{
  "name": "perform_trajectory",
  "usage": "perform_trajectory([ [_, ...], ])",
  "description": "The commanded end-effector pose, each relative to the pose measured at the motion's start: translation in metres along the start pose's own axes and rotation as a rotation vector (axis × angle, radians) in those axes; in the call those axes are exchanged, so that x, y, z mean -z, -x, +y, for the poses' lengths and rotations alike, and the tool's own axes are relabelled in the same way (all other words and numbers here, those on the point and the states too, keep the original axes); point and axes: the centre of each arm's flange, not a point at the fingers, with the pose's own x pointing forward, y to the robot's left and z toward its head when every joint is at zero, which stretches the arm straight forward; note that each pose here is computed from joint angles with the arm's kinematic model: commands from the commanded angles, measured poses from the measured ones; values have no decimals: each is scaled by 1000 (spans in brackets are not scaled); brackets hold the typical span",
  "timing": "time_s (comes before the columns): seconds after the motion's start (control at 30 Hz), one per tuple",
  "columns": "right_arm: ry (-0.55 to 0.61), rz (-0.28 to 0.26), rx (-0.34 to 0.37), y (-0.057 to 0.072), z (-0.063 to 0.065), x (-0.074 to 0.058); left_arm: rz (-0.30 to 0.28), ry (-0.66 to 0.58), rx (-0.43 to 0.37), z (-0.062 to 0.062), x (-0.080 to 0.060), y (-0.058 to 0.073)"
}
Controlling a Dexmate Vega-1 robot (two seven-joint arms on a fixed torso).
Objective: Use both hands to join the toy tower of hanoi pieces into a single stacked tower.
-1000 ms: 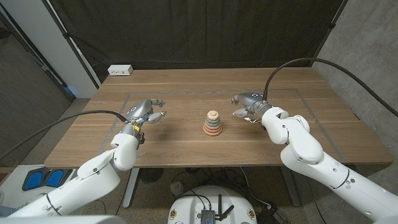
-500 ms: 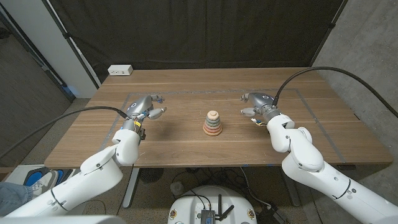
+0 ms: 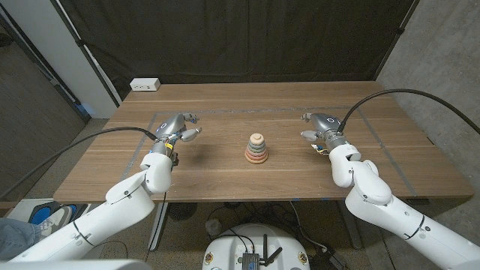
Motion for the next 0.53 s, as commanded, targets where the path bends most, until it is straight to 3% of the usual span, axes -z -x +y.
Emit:
perform_trajectory([
  [0.03,16,19,42,-10,14,20,20,9,-7,-8,-1,-12],
  [0.53,30,17,56,-10,11,31,24,12,-15,-18,-7,-12],
])
